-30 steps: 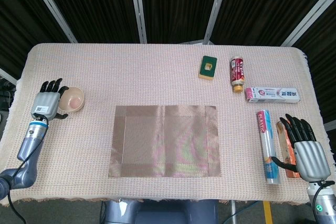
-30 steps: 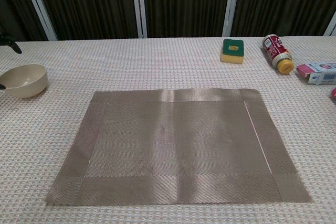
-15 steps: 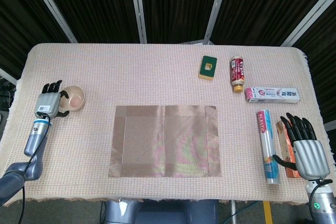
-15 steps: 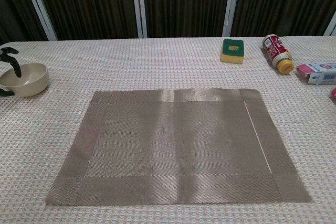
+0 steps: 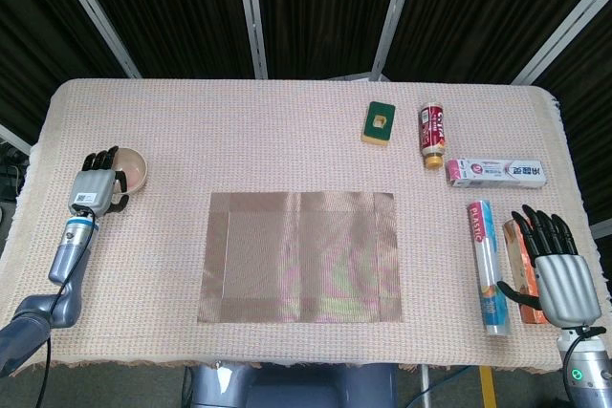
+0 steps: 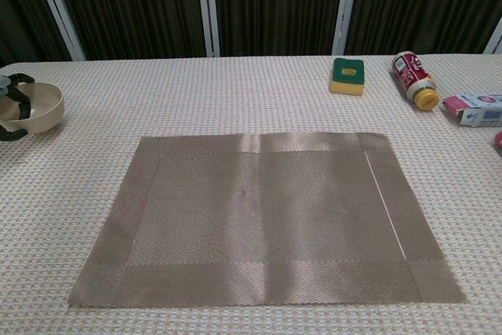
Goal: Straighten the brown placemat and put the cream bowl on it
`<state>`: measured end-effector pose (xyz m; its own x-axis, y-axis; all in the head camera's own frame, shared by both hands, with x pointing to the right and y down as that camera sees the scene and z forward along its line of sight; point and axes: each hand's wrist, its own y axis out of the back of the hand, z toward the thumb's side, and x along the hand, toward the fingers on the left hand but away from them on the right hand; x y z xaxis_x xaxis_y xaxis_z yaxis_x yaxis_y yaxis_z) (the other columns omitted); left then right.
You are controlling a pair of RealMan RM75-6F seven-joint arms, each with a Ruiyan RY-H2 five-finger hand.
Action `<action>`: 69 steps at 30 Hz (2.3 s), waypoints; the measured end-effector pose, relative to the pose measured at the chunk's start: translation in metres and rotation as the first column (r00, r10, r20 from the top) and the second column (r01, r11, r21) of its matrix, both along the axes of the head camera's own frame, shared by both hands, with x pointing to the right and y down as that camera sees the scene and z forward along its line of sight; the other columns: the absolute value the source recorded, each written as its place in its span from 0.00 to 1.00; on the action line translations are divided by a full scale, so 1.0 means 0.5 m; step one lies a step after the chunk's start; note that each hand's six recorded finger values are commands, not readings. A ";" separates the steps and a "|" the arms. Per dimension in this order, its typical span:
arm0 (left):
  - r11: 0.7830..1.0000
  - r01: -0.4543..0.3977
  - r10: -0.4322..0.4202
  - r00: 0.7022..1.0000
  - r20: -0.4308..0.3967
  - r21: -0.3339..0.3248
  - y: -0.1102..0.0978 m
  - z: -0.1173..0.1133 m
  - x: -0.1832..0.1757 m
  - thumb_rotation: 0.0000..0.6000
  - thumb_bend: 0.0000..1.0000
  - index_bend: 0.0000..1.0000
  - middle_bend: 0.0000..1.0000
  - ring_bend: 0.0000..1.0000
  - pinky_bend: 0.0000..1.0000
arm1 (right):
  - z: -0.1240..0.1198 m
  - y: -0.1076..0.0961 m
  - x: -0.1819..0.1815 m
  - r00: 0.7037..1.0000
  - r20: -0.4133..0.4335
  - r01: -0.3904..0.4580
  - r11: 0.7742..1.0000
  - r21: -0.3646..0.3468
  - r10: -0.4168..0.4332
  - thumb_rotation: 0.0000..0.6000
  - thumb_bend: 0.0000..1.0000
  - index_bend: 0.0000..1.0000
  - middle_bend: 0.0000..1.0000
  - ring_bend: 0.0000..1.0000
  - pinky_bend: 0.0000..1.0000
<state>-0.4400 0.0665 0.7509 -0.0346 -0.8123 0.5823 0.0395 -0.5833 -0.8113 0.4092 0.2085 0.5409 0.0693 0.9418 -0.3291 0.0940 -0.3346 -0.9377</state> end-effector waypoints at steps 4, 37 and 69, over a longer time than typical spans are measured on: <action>1.000 -0.016 0.016 1.000 -0.019 0.025 -0.006 -0.011 0.013 1.00 0.42 0.63 0.00 0.00 0.00 | 0.001 0.000 0.000 1.000 0.001 -0.001 1.000 -0.003 0.001 1.00 0.00 0.00 0.00 0.00 0.00; 0.732 -0.681 0.613 0.674 -0.413 -0.026 0.230 -0.131 0.588 1.00 0.43 0.63 0.00 0.00 0.00 | -0.008 -0.007 0.031 0.999 0.004 -0.048 0.999 -0.002 0.048 1.00 0.00 0.00 0.00 0.00 0.00; 0.944 -0.242 0.275 0.953 -0.126 0.224 0.116 -0.302 0.255 1.00 0.00 0.00 0.00 0.00 0.00 | -0.009 -0.005 0.027 0.999 -0.018 -0.033 0.999 -0.011 0.033 1.00 0.00 0.00 0.00 0.00 0.00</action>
